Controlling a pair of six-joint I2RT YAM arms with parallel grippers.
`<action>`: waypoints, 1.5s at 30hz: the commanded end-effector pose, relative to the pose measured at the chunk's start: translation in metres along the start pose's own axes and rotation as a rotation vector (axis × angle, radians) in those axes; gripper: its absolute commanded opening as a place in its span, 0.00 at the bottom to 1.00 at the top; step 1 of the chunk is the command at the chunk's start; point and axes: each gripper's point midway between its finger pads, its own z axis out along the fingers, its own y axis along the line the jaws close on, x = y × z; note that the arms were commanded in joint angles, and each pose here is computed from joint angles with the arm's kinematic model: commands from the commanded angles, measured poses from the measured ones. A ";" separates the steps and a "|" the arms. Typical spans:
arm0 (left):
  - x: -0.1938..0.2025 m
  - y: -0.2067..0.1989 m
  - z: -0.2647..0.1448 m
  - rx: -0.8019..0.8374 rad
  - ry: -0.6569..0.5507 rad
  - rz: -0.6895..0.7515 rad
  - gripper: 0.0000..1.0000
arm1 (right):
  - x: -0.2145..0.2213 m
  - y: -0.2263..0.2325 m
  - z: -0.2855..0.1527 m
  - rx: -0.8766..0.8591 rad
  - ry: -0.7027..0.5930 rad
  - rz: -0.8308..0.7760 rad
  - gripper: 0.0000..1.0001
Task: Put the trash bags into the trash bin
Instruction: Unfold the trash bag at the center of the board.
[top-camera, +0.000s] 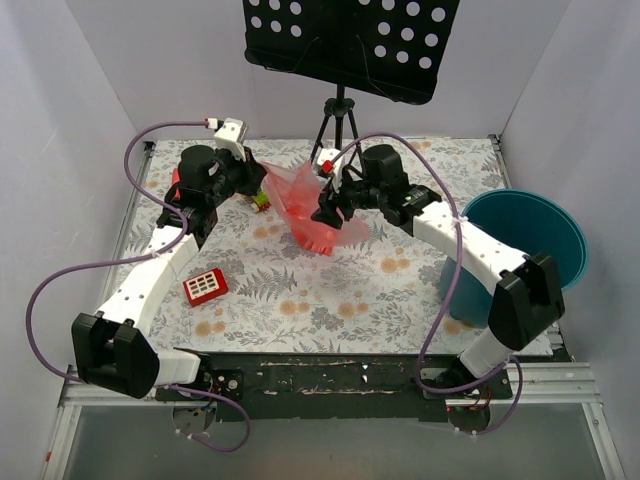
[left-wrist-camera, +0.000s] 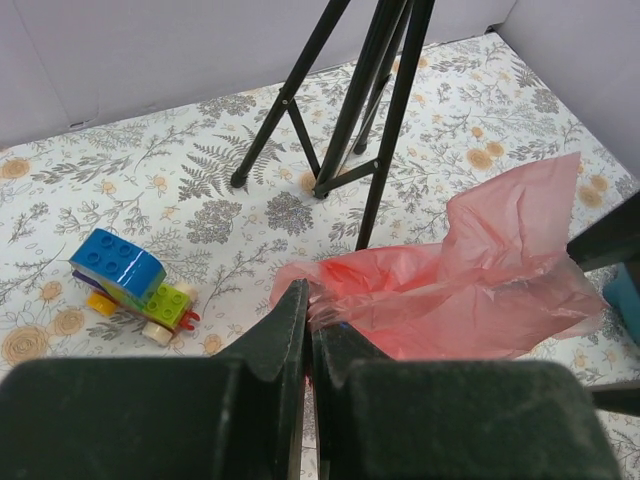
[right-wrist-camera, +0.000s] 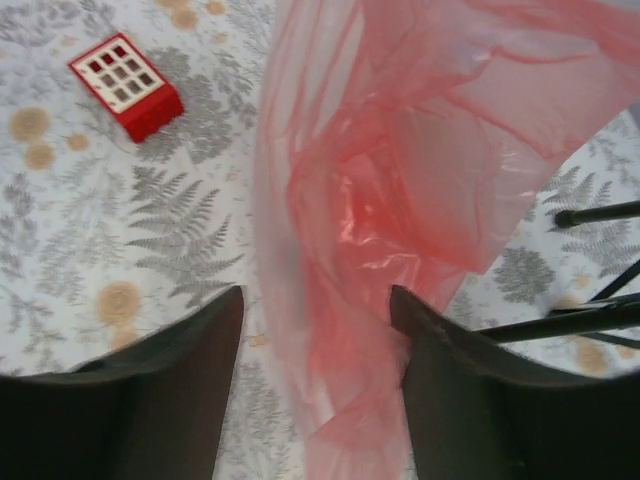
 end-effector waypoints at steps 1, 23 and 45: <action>-0.030 -0.010 -0.017 0.019 -0.068 0.036 0.00 | -0.047 -0.037 0.009 0.150 -0.114 -0.042 0.52; 0.004 0.049 -0.032 -0.260 0.026 0.195 0.00 | 0.017 -0.141 -0.144 0.785 0.055 0.121 0.01; -0.022 -0.052 -0.042 0.246 -0.089 0.332 0.68 | -0.049 -0.098 -0.118 0.539 -0.043 -0.054 0.01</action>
